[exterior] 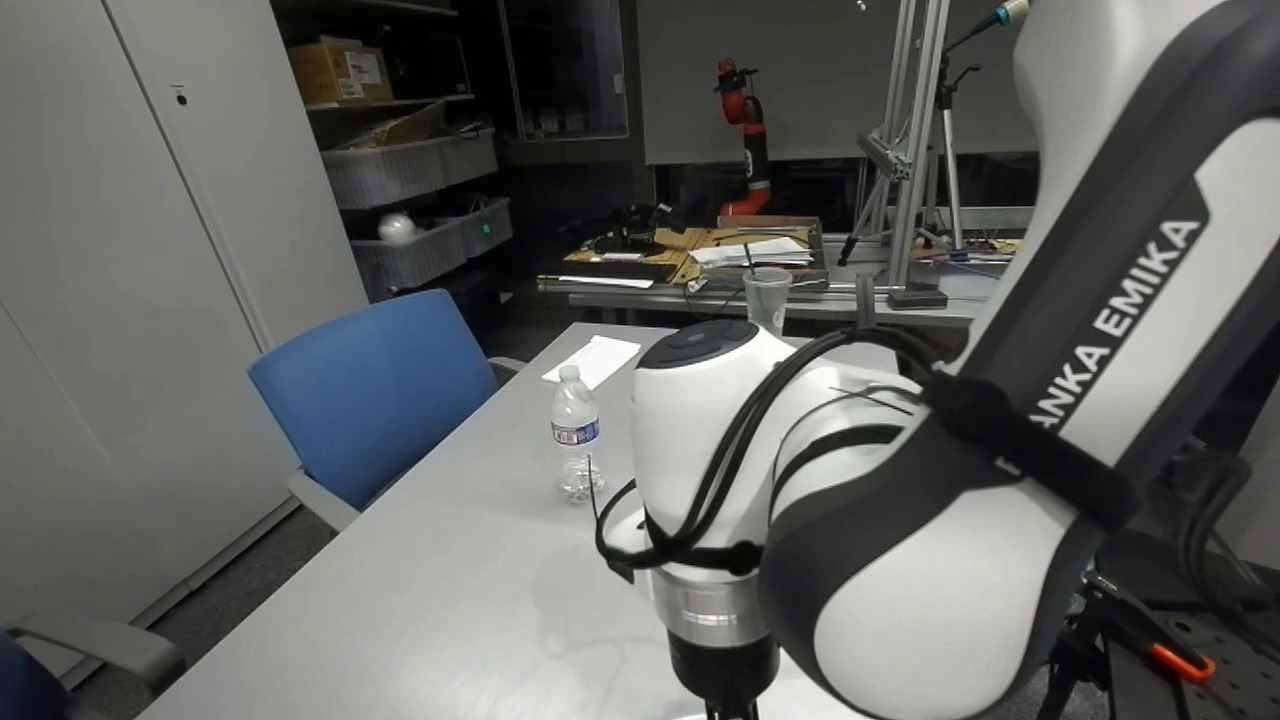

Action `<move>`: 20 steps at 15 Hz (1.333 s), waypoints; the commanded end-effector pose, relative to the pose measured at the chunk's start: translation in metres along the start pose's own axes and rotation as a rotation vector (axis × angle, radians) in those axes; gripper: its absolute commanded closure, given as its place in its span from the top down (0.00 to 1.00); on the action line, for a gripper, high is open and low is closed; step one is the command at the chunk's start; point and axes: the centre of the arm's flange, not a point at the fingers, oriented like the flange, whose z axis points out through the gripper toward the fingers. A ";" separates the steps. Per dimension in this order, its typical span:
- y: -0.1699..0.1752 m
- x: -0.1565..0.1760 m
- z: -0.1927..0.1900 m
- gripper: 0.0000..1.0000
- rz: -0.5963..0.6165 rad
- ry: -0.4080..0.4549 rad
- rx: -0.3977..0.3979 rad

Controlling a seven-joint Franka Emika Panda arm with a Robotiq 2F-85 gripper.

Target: Pick up the orange and yellow balls from the bowl and put them in the plate.

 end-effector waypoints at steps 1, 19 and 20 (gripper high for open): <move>0.001 0.006 0.000 0.90 -0.017 0.019 0.010; -0.008 -0.047 -0.096 1.00 0.000 -0.008 -0.042; -0.010 -0.054 -0.104 1.00 0.005 0.000 -0.042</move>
